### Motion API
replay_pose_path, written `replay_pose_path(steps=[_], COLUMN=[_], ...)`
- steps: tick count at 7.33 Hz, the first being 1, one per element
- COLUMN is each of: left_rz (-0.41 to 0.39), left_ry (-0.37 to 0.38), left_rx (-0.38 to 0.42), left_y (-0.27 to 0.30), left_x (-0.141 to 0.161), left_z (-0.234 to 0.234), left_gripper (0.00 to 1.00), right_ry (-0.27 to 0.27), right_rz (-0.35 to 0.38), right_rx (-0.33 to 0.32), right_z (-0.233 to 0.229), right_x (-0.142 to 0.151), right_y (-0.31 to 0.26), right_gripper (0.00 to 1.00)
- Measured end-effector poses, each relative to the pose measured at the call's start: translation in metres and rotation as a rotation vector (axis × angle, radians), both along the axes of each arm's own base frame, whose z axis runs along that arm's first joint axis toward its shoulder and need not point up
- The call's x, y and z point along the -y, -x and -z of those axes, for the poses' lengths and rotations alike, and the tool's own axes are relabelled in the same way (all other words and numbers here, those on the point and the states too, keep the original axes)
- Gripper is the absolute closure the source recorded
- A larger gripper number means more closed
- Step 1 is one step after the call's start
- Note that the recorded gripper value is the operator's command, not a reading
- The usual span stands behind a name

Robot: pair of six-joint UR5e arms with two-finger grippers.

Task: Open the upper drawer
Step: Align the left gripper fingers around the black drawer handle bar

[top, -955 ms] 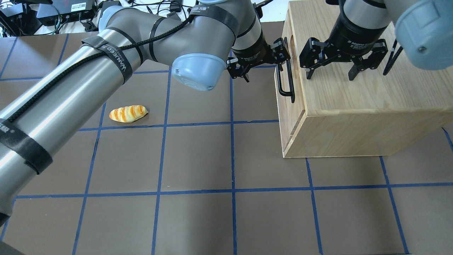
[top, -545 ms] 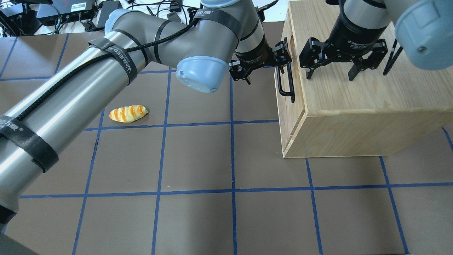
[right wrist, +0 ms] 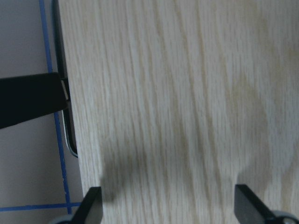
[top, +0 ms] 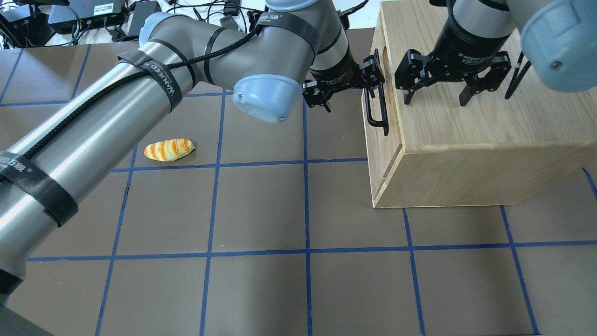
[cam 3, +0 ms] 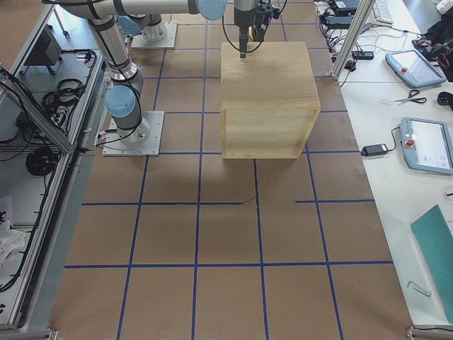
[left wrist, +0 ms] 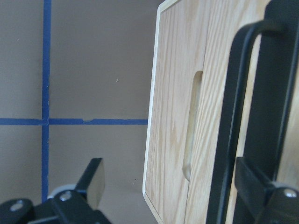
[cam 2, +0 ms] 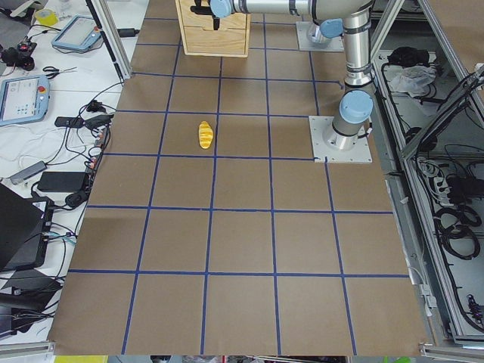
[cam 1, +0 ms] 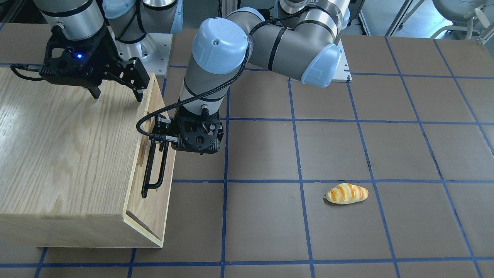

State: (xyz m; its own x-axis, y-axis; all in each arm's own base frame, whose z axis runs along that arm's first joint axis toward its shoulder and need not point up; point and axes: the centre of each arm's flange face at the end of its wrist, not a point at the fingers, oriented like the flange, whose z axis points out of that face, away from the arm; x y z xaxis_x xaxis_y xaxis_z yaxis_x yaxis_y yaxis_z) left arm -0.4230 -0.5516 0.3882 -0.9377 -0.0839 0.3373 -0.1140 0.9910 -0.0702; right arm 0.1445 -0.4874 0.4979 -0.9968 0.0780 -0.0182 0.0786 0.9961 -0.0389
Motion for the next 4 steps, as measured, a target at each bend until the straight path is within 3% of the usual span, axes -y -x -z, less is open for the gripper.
replay_pose_path(steps=[4], left_rz=[0.014], left_ry=[0.0], left_rx=[0.002], left_y=[0.0024], left_x=[0.0018], left_z=[0.0051], left_gripper=[0.0], right_ry=[0.0], right_rz=[0.0], right_rx=[-0.001], right_z=[0.0], right_x=[0.0], right_y=[-0.0001], right_gripper=[0.0])
